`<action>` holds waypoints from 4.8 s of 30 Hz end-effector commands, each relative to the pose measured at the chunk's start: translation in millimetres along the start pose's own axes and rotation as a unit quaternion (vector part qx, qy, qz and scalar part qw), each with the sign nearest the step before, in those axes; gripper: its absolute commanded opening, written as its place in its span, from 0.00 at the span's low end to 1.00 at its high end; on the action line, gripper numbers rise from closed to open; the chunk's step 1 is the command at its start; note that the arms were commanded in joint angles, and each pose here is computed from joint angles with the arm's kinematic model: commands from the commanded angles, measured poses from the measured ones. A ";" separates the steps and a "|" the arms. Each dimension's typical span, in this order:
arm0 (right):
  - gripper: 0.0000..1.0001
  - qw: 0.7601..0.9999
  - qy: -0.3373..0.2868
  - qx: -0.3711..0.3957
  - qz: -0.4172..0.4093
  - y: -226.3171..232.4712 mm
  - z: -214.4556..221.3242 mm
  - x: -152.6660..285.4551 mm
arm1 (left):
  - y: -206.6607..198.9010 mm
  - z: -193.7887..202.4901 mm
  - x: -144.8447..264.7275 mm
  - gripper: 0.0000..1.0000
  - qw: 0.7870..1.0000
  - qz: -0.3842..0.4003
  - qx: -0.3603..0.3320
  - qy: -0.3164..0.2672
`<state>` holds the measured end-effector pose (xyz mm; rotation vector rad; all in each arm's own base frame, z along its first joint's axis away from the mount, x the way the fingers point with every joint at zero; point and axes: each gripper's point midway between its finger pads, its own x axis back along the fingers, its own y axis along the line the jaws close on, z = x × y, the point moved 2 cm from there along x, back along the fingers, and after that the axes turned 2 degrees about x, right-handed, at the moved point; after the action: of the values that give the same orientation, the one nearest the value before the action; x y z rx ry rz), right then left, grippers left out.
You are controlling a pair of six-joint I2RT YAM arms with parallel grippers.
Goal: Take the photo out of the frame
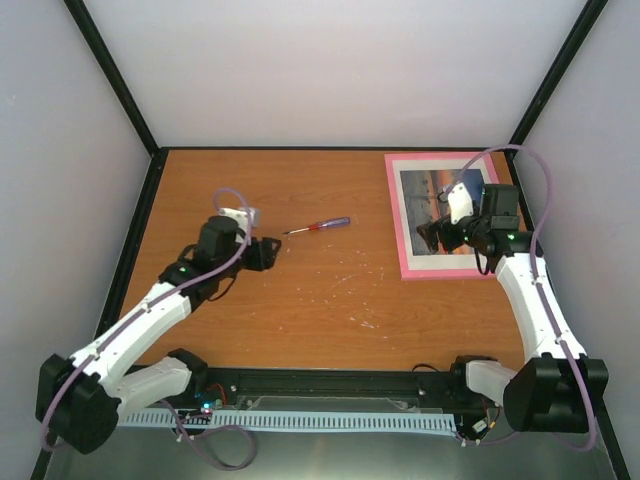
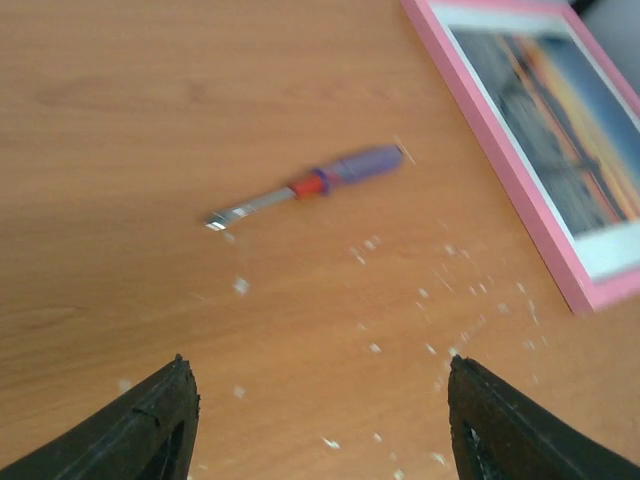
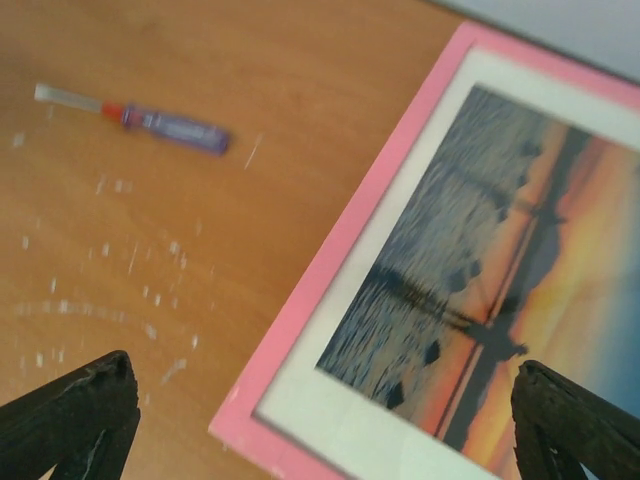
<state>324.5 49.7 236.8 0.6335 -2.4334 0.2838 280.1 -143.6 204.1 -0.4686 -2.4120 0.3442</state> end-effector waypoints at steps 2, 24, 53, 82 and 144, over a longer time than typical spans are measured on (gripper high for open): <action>0.98 0.990 0.089 0.088 -0.072 35.6 50.5 -15.5 | -48.3 39.4 -24.4 0.68 0.995 0.063 -0.020 0.076; 0.82 0.956 0.281 0.047 -0.065 36.9 107.9 -111.7 | -88.7 113.3 -70.6 0.72 0.979 0.113 -0.012 0.172; 0.55 0.917 0.286 0.241 -0.140 30.1 113.0 -71.8 | -84.2 118.2 -62.8 0.70 0.979 0.119 -0.008 0.163; 0.44 0.856 0.287 0.395 -0.171 9.9 157.0 -87.2 | -99.6 79.5 -34.4 0.62 0.982 0.152 -0.085 0.073; 0.03 0.841 0.205 0.313 -0.391 205.4 75.6 29.8 | -240.7 120.3 22.5 0.68 0.659 0.179 -0.712 -0.164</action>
<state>178.9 180.5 158.4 1.5304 -1.4413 0.8536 126.9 -340.2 183.5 -1.5779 -2.3382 -1.3799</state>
